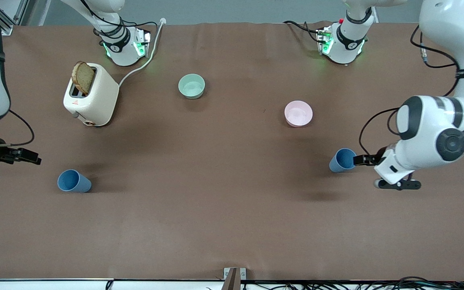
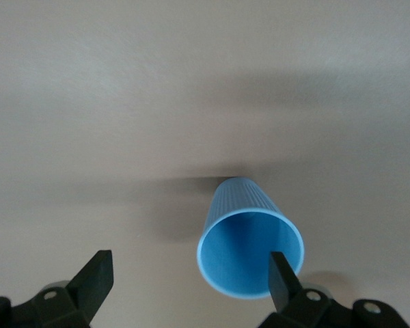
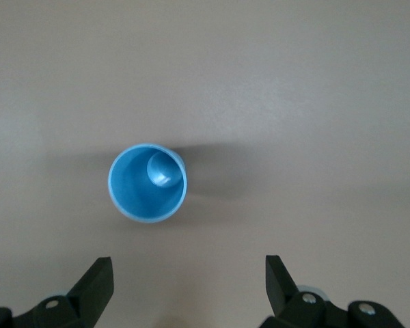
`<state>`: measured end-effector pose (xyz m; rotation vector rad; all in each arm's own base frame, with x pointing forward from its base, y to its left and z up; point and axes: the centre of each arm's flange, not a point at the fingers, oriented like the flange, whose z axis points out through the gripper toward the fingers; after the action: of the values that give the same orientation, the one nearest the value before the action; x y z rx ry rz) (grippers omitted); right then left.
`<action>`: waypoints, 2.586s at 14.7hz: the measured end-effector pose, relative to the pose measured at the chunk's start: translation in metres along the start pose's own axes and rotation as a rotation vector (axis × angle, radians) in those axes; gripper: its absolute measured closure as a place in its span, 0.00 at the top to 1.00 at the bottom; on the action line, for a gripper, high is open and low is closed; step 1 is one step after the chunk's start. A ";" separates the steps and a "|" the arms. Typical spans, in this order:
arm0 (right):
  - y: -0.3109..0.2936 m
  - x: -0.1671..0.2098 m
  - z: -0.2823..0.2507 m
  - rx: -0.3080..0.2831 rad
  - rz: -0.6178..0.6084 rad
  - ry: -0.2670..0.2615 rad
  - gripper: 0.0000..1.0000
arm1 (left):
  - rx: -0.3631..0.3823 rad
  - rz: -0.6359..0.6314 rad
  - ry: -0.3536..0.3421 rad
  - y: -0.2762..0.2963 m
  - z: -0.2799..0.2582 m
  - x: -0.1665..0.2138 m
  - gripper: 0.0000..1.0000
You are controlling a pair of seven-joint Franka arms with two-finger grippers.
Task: Stack blue cups with both arms
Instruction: 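Grasp and lift the blue cups with both grippers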
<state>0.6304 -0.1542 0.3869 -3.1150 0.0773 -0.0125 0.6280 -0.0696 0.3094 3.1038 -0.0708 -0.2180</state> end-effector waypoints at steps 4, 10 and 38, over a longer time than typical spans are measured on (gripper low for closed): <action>0.005 0.019 0.065 -0.003 0.007 0.043 0.99 | -0.001 0.006 -0.002 0.003 0.032 -0.012 1.00; 0.004 0.026 0.109 -0.003 0.004 0.054 0.99 | 0.001 0.005 -0.039 0.002 0.051 -0.021 0.90; -0.009 0.028 0.130 0.014 -0.007 0.039 0.06 | -0.075 0.337 0.021 0.189 -0.099 0.005 0.05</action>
<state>0.6603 -0.1438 0.2571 -3.1016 0.0668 -0.0730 0.6391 -0.2562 0.4130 2.9556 -0.5641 -0.1718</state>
